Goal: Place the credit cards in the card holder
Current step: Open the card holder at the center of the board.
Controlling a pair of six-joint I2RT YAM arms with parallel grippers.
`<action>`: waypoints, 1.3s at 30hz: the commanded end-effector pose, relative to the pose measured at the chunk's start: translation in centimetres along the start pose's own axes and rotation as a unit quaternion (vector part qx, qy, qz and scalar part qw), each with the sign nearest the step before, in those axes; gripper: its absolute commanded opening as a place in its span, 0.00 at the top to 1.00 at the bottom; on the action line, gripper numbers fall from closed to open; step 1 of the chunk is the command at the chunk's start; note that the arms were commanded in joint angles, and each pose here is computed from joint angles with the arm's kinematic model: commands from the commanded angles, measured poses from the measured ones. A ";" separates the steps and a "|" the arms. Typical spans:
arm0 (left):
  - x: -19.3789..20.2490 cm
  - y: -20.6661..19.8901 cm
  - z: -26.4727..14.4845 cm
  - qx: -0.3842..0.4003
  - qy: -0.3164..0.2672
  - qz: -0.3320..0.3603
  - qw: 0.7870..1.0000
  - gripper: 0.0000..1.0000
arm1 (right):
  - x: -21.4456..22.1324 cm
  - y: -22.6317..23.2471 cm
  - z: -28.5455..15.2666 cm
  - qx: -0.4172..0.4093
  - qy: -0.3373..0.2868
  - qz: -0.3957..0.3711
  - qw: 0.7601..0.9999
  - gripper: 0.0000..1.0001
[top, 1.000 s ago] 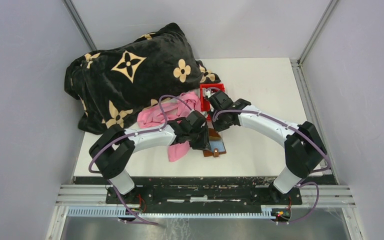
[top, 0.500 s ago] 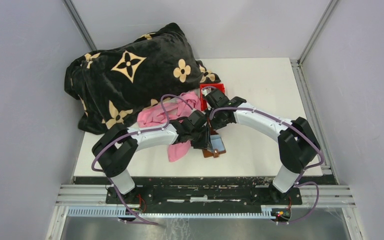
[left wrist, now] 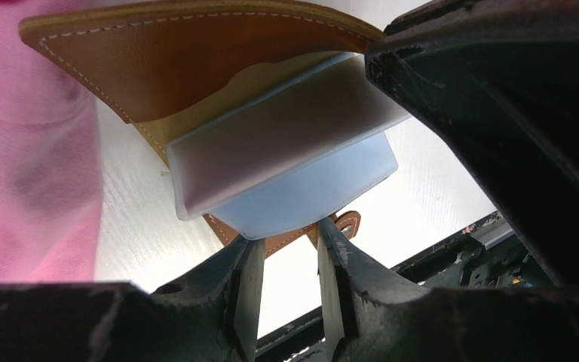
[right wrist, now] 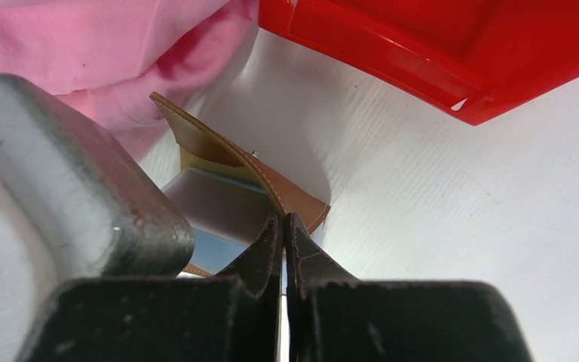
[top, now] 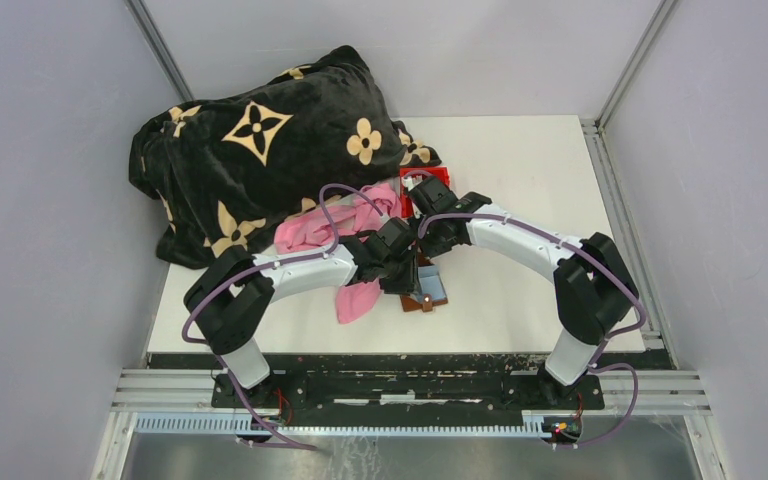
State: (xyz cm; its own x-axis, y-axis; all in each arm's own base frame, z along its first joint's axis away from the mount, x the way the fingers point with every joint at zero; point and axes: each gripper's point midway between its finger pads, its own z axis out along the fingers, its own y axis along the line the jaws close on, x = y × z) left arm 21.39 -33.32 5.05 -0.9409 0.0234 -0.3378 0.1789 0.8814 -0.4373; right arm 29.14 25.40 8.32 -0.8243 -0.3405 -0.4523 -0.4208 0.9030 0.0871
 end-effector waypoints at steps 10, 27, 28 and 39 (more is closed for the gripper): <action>-4.1 -1.9 -1.3 0.008 -0.070 0.024 0.997 0.60 | -0.4 0.6 0.3 -0.012 -0.001 -0.008 1.000 0.99; -7.1 -1.7 -2.6 -0.023 -0.122 0.045 0.991 0.59 | -0.3 0.7 0.4 -0.015 0.004 -0.010 1.000 0.99; -7.3 -1.7 -2.7 -0.023 -0.124 0.045 0.991 0.58 | -0.3 0.7 0.4 -0.015 0.004 -0.010 1.000 0.99; -8.6 -1.6 -2.8 -0.035 -0.126 0.057 0.990 0.56 | -0.2 0.7 0.3 -0.015 0.007 -0.013 1.000 0.99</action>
State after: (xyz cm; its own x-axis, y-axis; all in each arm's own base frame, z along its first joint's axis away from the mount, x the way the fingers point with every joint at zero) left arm 23.56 -30.43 5.68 -0.9119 0.0651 -0.4053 0.1851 0.9465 -0.2645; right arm 30.42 26.47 9.08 -0.8067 -0.3181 -0.4980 -0.4268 0.8965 0.1186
